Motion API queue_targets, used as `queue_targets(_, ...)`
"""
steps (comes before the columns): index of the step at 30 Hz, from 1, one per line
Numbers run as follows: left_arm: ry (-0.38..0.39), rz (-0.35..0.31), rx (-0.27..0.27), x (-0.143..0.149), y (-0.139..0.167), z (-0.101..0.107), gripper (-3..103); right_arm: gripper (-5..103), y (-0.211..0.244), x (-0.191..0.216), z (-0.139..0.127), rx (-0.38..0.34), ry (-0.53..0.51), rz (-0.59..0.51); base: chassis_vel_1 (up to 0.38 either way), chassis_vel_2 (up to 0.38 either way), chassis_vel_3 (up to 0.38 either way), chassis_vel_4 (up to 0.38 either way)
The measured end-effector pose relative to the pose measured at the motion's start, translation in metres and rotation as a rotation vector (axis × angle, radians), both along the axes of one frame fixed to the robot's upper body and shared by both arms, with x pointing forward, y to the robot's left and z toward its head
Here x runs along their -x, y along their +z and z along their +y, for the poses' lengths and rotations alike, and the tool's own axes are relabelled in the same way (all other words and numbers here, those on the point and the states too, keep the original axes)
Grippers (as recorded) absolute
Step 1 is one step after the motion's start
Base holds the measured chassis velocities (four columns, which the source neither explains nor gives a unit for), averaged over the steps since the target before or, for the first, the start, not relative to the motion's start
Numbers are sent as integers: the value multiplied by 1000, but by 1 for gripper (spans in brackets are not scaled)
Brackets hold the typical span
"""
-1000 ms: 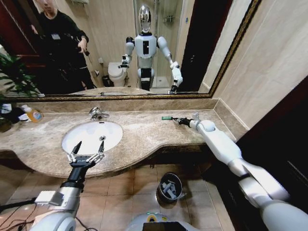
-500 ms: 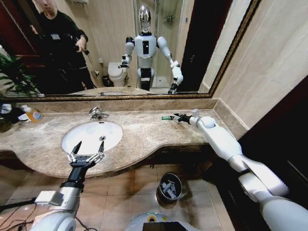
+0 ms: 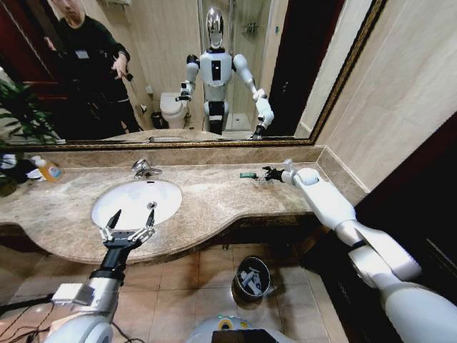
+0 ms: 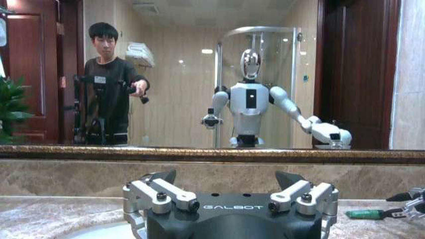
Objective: Pick up the trash from the sink and place it in the trash bin.
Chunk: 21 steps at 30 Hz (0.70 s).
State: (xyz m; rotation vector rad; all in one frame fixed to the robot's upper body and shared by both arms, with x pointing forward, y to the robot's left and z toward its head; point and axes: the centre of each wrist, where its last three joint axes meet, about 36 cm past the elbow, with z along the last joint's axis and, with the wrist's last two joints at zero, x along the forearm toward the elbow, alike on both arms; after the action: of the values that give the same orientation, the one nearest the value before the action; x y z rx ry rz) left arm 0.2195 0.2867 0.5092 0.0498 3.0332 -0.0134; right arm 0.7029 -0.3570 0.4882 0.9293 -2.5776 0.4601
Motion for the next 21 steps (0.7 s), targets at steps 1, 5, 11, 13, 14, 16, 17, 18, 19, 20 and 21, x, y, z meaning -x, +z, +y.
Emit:
queue_targets(1, 0, 0, 0, 0, 0, 0, 100, 100, 0, 0, 3, 0, 4, 1, 0, 0, 0, 0)
queue_targets(5, 0, 0, 0, 0, 0, 0, 100, 97, -3, -1, 13, -4, 4, 2, 0, 0, 0, 0)
queue_targets(11, 0, 0, 0, 0, 0, 0, 100, 89, -5, -6, 24, -13, -6, 8, 0, 0, 0, 0)
queue_targets(13, 0, 0, 0, 0, 0, 0, 100, 84, -6, -6, 25, -13, -8, 10, 0, 0, 0, 0)
queue_targets(14, 0, 0, 0, 0, 0, 0, 100, 82, -8, -7, 26, -14, -9, 13, 0, 0, 0, 0)
queue_targets(16, 0, 0, 0, 0, 0, 0, 100, 77, -12, -8, 27, -7, -12, 18, 0, 0, 0, 0)
queue_targets(17, 0, 0, 0, 0, 0, 0, 100, 77, -12, -8, 27, -7, -12, 18, 0, 0, 0, 0)
queue_targets(18, 0, 0, 0, 0, 0, 0, 100, 77, -13, -8, 27, -4, -12, 18, 0, 0, 0, 0)
queue_targets(19, 0, 0, 0, 0, 0, 0, 100, 80, -16, -8, 28, 3, -13, 21, 0, 0, 0, 0)
queue_targets(20, 0, 0, 0, 0, 0, 0, 100, 80, -17, -9, 29, 5, -13, 23, 0, 0, 0, 0)
queue_targets(21, 0, 0, 0, 0, 0, 0, 100, 81, -18, -9, 29, 6, -13, 24, 0, 0, 0, 0)
